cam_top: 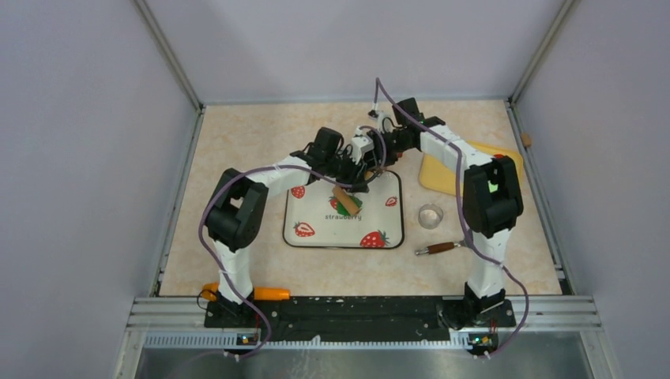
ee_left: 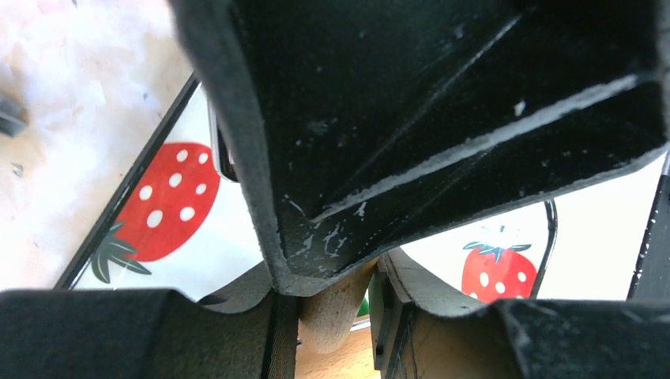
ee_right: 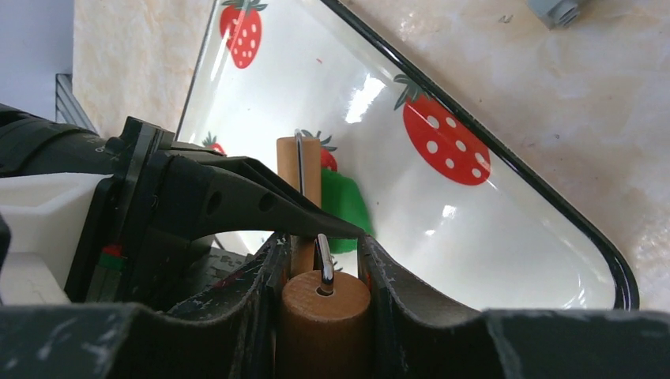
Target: Roll out the dumpling wrappers from the dough
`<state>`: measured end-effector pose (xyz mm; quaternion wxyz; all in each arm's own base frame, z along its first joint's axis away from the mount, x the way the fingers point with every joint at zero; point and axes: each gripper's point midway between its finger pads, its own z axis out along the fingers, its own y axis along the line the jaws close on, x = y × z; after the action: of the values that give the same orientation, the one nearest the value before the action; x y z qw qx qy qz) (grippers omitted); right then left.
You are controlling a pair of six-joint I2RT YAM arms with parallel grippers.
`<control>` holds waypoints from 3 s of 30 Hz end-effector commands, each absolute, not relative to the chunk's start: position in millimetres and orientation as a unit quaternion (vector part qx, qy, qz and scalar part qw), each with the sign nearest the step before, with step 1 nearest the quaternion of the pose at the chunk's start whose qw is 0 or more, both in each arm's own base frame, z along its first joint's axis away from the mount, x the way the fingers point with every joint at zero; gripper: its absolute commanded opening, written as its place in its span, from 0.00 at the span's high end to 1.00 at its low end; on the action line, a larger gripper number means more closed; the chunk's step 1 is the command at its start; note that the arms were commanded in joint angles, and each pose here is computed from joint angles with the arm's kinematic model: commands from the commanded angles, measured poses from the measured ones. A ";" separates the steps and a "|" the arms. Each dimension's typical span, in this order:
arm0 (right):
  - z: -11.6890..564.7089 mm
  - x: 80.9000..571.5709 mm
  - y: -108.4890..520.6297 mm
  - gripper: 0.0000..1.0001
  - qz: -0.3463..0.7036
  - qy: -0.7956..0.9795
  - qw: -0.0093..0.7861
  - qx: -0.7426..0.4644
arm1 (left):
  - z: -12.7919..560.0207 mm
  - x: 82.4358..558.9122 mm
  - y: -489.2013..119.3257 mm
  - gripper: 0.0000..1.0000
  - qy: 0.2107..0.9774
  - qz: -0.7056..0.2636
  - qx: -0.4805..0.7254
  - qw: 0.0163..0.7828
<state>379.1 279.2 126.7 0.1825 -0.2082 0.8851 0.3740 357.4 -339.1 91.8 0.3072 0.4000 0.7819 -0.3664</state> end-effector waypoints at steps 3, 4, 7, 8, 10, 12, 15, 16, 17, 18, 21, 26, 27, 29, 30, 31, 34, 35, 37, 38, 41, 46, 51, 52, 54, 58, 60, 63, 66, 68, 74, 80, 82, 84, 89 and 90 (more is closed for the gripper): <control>70.0 355.0 293.7 1.00 0.325 0.900 0.125 -0.261 | 69.9 391.4 -311.3 1.00 0.839 -0.352 0.282 0.305; 62.7 353.0 293.4 1.00 0.320 0.903 0.117 -0.264 | 66.8 390.5 -306.5 1.00 0.843 -0.353 0.272 0.302; 50.0 347.9 294.8 1.00 0.308 0.907 0.105 -0.267 | 55.1 379.5 -296.4 1.00 0.853 -0.348 0.264 0.285; 45.8 347.1 294.8 1.00 0.304 0.909 0.102 -0.267 | 51.7 376.3 -293.5 1.00 0.856 -0.346 0.264 0.280; 39.3 344.5 296.7 1.00 0.299 0.909 0.098 -0.272 | 46.4 371.7 -287.0 1.00 0.860 -0.342 0.260 0.274; 34.7 342.9 298.7 1.00 0.295 0.909 0.098 -0.279 | 41.8 367.7 -281.2 1.00 0.864 -0.337 0.257 0.270; 31.4 340.0 304.3 1.00 0.298 0.907 0.097 -0.283 | 41.1 363.8 -273.3 1.00 0.868 -0.330 0.253 0.270; 34.9 340.1 308.4 1.00 0.305 0.904 0.099 -0.283 | 43.2 363.1 -270.7 1.00 0.869 -0.327 0.253 0.272; 42.3 340.7 314.7 1.00 0.317 0.899 0.101 -0.284 | 47.9 362.5 -269.0 1.00 0.869 -0.324 0.253 0.275; 56.0 343.4 322.2 1.00 0.333 0.892 0.110 -0.286 | 57.4 362.8 -268.8 1.00 0.866 -0.324 0.254 0.282; 115.9 352.9 343.0 1.00 0.383 0.859 0.155 -0.304 | 106.7 368.0 -273.3 1.00 0.844 -0.336 0.261 0.327; 169.5 352.2 338.7 1.00 0.394 0.831 0.204 -0.335 | 185.6 372.7 -306.0 1.00 0.774 -0.364 0.317 0.410; 168.0 352.1 333.9 1.00 0.388 0.830 0.207 -0.344 | 188.3 374.3 -313.9 1.00 0.768 -0.365 0.328 0.413; 156.5 352.5 322.3 1.00 0.369 0.834 0.206 -0.354 | 182.4 379.7 -325.2 1.00 0.769 -0.365 0.335 0.404; 150.4 353.2 317.6 1.00 0.363 0.838 0.201 -0.354 | 176.0 384.5 -329.0 1.00 0.772 -0.365 0.332 0.400; 144.3 354.9 312.3 1.00 0.358 0.841 0.197 -0.353 | 169.6 389.6 -331.5 1.00 0.776 -0.364 0.326 0.398; 125.6 360.7 300.6 1.00 0.341 0.846 0.192 -0.363 | 152.3 402.2 -337.4 1.00 0.780 -0.354 0.323 0.402; 120.2 362.3 298.5 1.00 0.337 0.847 0.190 -0.366 | 144.7 404.3 -337.6 1.00 0.783 -0.348 0.325 0.400; 109.3 362.5 296.2 1.00 0.332 0.848 0.182 -0.370 | 126.1 406.2 -337.2 1.00 0.791 -0.337 0.328 0.390; 104.2 362.6 295.4 1.00 0.329 0.849 0.180 -0.371 | 117.2 405.3 -336.9 1.00 0.796 -0.337 0.328 0.382; 86.6 360.6 292.7 1.00 0.321 0.855 0.170 -0.371 | 95.7 397.8 -333.7 1.00 0.809 -0.334 0.327 0.357; 58.4 346.3 291.5 1.00 0.307 0.861 0.144 -0.378 | 66.8 375.7 -317.6 1.00 0.832 -0.323 0.318 0.320; 37.0 329.8 296.9 1.00 0.303 0.861 0.127 -0.389 | 47.6 350.3 -300.7 1.00 0.846 -0.312 0.319 0.292; 32.6 327.0 297.3 1.00 0.301 0.861 0.124 -0.390 | 44.6 346.5 -297.5 1.00 0.849 -0.309 0.318 0.288; 26.4 322.5 298.4 1.00 0.301 0.862 0.119 -0.391 | 39.7 340.9 -291.4 1.00 0.849 -0.301 0.327 0.286; 34.9 324.4 309.0 1.00 0.314 0.857 0.125 -0.390 | 46.7 337.7 -285.3 1.00 0.849 -0.294 0.330 0.288; 61.0 329.0 320.3 1.00 0.337 0.847 0.136 -0.389 | 70.1 339.8 -284.4 1.00 0.843 -0.295 0.332 0.304; 112.3 339.7 331.9 1.00 0.357 0.826 0.178 -0.399 | 121.2 346.6 -293.9 1.00 0.813 -0.312 0.346 0.350; 142.8 339.5 330.1 1.00 0.357 0.809 0.202 -0.422 | 158.2 352.7 -310.1 1.00 0.783 -0.336 0.358 0.383; 146.8 338.8 323.0 1.00 0.343 0.802 0.210 -0.441 | 166.9 358.3 -321.7 1.00 0.776 -0.344 0.358 0.389; 135.6 359.7 295.5 1.00 0.295 0.813 0.231 -0.447 | 153.8 382.8 -346.3 1.00 0.776 -0.350 0.339 0.401; 145.0 366.6 276.3 1.00 0.342 0.849 0.189 -0.355 | 133.6 393.7 -362.8 1.00 0.758 -0.328 0.373 0.423; 149.6 346.7 276.8 0.76 0.401 0.841 0.148 -0.331 | 134.2 394.0 -365.9 1.00 0.753 -0.330 0.378 0.426; 150.8 326.8 274.2 0.51 0.431 0.835 0.119 -0.320 | 140.6 395.1 -367.9 1.00 0.748 -0.332 0.380 0.432; 149.2 303.9 270.3 0.33 0.482 0.833 0.072 -0.262 | 155.8 383.4 -372.4 1.00 0.722 -0.354 0.406 0.434; 149.3 303.4 269.5 0.33 0.492 0.830 0.066 -0.254 | 155.8 380.7 -372.2 1.00 0.719 -0.356 0.413 0.432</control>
<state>364.6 247.1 121.0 0.1530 -0.2680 0.8674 0.3905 349.6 -360.3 96.7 0.3412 0.4093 0.7708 -0.3492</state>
